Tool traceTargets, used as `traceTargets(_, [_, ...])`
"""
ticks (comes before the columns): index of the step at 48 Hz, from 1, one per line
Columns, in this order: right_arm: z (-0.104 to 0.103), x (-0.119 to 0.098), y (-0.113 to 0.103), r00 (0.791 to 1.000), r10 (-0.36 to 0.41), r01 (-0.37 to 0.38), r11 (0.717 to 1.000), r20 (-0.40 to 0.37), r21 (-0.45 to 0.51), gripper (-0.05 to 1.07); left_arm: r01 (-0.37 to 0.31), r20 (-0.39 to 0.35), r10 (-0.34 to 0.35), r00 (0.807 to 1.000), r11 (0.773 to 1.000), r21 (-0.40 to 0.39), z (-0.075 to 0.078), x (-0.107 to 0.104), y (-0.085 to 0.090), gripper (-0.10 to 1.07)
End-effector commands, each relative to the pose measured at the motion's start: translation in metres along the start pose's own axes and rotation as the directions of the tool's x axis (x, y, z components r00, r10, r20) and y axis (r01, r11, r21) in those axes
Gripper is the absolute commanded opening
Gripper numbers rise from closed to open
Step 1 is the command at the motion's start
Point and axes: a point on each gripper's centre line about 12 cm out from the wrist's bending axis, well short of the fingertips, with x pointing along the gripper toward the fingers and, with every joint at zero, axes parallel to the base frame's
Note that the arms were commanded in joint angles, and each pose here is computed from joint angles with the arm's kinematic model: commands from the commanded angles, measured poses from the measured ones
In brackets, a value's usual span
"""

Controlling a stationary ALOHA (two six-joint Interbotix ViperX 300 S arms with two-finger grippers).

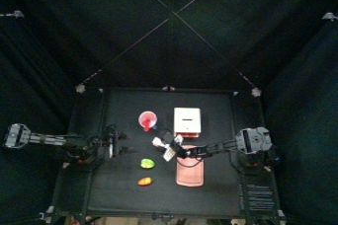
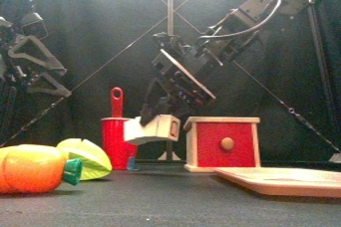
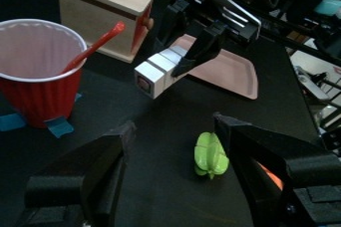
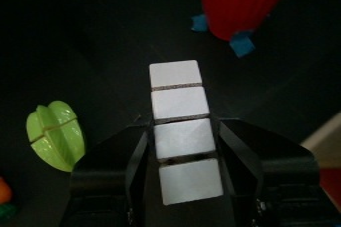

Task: Place sushi roll on plate to cut

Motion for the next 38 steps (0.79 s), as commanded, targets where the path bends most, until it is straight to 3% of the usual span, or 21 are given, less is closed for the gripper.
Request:
traceTargets(1, [0.009,-0.027,0.005,0.999,-0.016,0.014,0.998,0.032,0.061,0.57,0.002,0.014,-0.002,1.0,1.0,-0.003,0.005,0.001,-0.001,0.97])
traceTargets(8, [0.001,-0.051,0.007,0.994,-0.109,0.105,0.987,0.03,0.124,0.57,0.002,0.014,-0.002,1.0,1.0,-0.002,0.005,0.001,-0.001,0.97])
traceTargets(14, [-0.009,-0.077,0.011,0.972,-0.23,0.222,0.965,0.048,0.14,0.57,0.001,0.011,-0.001,1.0,1.0,-0.003,0.004,0.001,-0.001,0.97])
traceTargets(20, [-0.022,-0.098,0.013,0.933,-0.355,0.345,0.927,0.052,0.149,0.57,0.001,0.011,-0.001,1.0,1.0,-0.003,0.004,0.001,-0.001,0.97])
traceTargets(26, [-0.043,-0.117,0.016,0.879,-0.476,0.469,0.87,0.014,0.153,0.57,0.0,0.011,0.0,1.0,1.0,-0.006,0.004,0.001,-0.001,0.97])
traceTargets(32, [-0.06,-0.128,0.022,0.844,-0.536,0.525,0.83,0.01,0.187,0.57,-0.002,0.011,0.003,1.0,1.0,-0.013,0.004,0.001,0.0,0.97])
traceTargets(38, [-0.071,-0.132,0.027,0.842,-0.539,0.519,0.817,0.015,0.25,0.57,-0.002,0.011,0.003,1.0,1.0,-0.013,0.003,0.001,0.0,0.97])
